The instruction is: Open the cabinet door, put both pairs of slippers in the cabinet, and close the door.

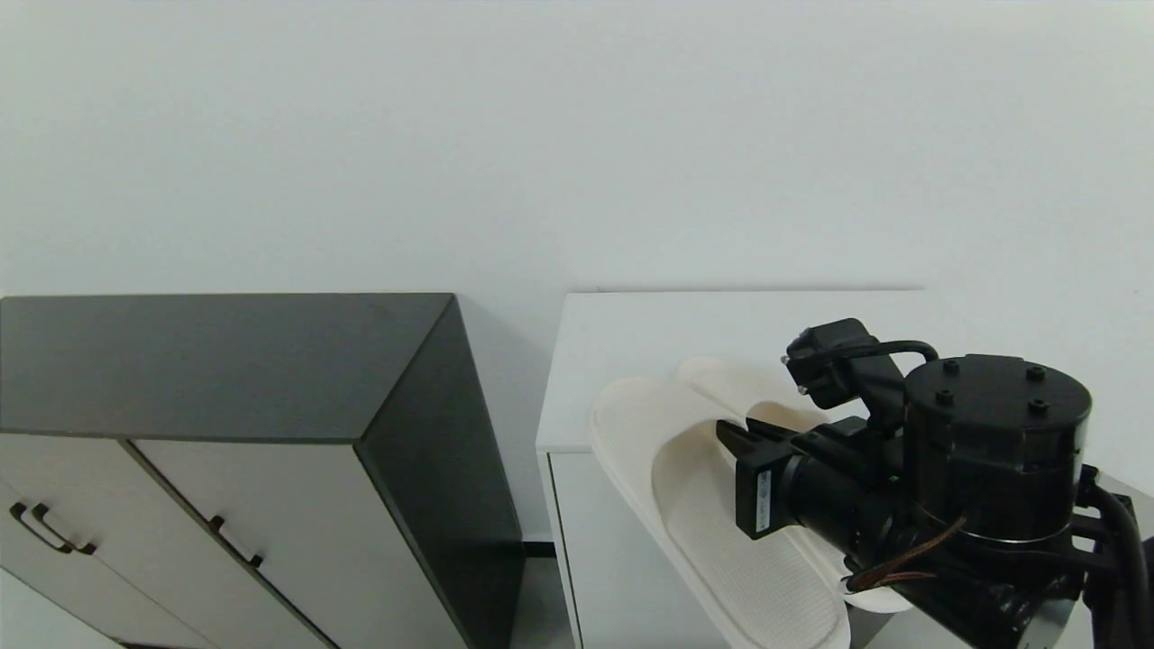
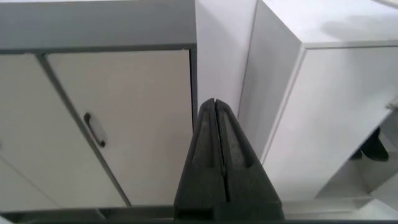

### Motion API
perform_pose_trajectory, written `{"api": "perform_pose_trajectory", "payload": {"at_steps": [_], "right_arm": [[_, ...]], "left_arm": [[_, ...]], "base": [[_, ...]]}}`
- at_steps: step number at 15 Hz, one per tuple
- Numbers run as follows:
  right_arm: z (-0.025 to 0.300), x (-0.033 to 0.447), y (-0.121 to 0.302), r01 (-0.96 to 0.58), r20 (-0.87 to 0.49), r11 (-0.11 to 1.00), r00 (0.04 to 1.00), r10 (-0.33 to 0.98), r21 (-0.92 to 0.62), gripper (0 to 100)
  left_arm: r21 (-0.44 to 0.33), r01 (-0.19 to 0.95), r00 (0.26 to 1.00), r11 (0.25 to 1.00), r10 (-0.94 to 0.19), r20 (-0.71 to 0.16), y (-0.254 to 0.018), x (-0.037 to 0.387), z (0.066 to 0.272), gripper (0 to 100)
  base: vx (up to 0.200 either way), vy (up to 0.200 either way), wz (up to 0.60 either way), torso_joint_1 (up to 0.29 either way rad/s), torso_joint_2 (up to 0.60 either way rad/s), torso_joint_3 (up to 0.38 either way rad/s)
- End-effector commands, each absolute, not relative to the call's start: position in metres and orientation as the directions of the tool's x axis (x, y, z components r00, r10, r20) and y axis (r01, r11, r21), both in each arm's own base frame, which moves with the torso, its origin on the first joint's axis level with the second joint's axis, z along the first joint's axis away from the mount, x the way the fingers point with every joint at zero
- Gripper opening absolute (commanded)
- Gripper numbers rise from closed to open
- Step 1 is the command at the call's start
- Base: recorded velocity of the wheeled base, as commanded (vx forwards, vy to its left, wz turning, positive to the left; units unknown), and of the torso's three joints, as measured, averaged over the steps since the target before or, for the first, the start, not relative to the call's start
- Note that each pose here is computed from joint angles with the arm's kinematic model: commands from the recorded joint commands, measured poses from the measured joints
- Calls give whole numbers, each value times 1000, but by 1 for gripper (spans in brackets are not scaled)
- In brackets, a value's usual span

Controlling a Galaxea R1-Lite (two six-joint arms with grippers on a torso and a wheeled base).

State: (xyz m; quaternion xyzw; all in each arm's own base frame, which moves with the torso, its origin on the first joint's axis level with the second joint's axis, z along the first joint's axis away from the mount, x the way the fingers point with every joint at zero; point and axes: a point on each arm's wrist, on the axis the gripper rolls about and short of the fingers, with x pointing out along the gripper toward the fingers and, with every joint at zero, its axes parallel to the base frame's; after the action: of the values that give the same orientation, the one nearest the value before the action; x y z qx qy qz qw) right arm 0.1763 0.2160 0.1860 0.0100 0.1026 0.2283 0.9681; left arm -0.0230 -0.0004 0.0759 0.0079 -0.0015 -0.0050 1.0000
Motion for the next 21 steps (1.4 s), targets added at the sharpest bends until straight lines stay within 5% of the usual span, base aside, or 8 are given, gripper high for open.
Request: {"api": "perform_pose_trajectory", "payload": {"at_steps": [1,7,21], "right_arm": [[185,175,215,-438,-197,897,875,442,64,0],[182,174,213,-438,-207,898,874,439,52,0],[174,170,208,-439,-233,898,871,434,30,0]], "left_arm": [[15,9,1000,1000,-9,2,0,-23,76,0],[15,11,1000,1000,-11,2,0,-23,76,0],[15,9,1000,1000,-9,2,0,-23,76,0]], "base": [[-200,0,0,-7,-2,7],[-200,0,0,2,0,2],[0,0,0,0,0,0]]}}
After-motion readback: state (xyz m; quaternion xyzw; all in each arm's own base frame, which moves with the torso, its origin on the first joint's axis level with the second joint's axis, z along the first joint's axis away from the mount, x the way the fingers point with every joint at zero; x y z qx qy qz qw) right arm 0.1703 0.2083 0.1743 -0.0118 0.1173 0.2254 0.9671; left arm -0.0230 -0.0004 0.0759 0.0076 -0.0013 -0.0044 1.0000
